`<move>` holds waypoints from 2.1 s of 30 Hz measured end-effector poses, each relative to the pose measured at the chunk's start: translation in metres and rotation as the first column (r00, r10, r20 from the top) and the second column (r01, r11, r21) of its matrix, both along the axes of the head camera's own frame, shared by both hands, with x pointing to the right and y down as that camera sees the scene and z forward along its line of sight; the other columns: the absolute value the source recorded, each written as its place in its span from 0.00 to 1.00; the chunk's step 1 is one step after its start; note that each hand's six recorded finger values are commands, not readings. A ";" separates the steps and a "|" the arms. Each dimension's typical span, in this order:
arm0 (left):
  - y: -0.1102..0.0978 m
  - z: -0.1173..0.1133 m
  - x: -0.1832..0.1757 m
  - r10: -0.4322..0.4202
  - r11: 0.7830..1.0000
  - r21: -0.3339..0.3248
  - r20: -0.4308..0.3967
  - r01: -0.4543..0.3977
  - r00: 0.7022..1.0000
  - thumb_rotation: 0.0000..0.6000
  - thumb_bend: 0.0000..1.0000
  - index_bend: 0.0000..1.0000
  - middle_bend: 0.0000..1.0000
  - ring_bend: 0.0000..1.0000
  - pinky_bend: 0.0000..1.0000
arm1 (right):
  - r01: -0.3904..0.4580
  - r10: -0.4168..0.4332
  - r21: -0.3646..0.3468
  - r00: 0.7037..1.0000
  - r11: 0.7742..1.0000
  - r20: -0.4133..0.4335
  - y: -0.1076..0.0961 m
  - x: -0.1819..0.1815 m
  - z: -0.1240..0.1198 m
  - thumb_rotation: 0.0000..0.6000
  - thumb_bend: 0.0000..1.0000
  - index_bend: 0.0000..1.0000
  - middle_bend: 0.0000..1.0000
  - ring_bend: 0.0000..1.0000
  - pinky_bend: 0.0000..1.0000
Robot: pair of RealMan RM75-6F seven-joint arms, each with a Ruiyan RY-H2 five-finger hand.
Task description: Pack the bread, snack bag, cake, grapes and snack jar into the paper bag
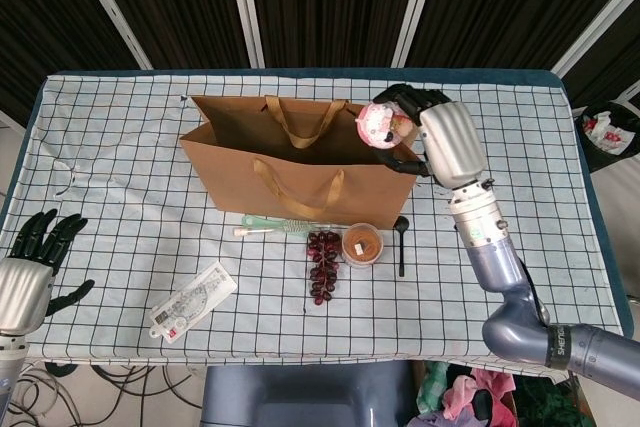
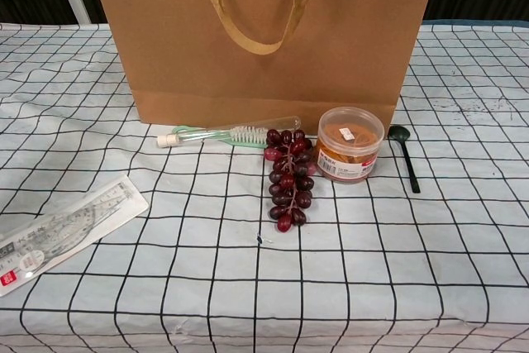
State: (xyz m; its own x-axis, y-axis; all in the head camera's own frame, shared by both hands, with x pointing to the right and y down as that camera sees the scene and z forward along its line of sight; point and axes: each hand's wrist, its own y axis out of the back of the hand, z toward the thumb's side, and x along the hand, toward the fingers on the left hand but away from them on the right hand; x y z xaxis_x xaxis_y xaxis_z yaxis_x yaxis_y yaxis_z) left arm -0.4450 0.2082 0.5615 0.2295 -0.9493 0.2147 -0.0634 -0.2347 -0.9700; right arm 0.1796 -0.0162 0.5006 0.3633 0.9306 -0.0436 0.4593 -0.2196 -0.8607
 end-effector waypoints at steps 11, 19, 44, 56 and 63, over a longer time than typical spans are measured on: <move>0.001 0.007 0.001 -0.004 1.000 -0.013 0.022 0.005 1.000 1.00 0.05 0.11 0.13 0.01 0.08 | 0.057 -0.064 -0.082 0.994 0.995 -0.085 -0.003 -0.035 0.037 1.00 0.17 0.18 0.18 0.26 0.33; 0.003 0.007 0.002 -0.013 1.000 -0.016 0.027 0.013 1.000 1.00 0.05 0.11 0.13 0.01 0.08 | 0.042 -0.057 -0.126 0.992 0.991 -0.115 -0.004 -0.031 0.040 1.00 0.13 0.15 0.10 0.21 0.30; 0.002 -0.003 -0.003 -0.048 0.998 0.032 0.018 0.048 0.999 1.00 0.05 0.11 0.13 0.01 0.08 | -0.315 0.277 -0.007 0.844 0.949 -0.460 0.047 0.150 -0.029 1.00 0.13 0.13 0.13 0.26 0.28; 0.000 -0.002 -0.001 -0.046 0.999 0.026 0.001 0.046 0.999 1.00 0.05 0.11 0.13 0.01 0.08 | -0.255 0.018 -0.426 0.873 0.868 -0.487 0.134 0.140 0.033 1.00 0.14 0.13 0.15 0.27 0.28; -0.002 -0.006 -0.005 -0.063 0.997 0.036 -0.015 0.063 0.998 1.00 0.05 0.11 0.13 0.01 0.08 | -0.020 -0.187 -0.541 0.928 0.841 -0.323 0.164 0.080 0.057 1.00 0.14 0.13 0.15 0.27 0.28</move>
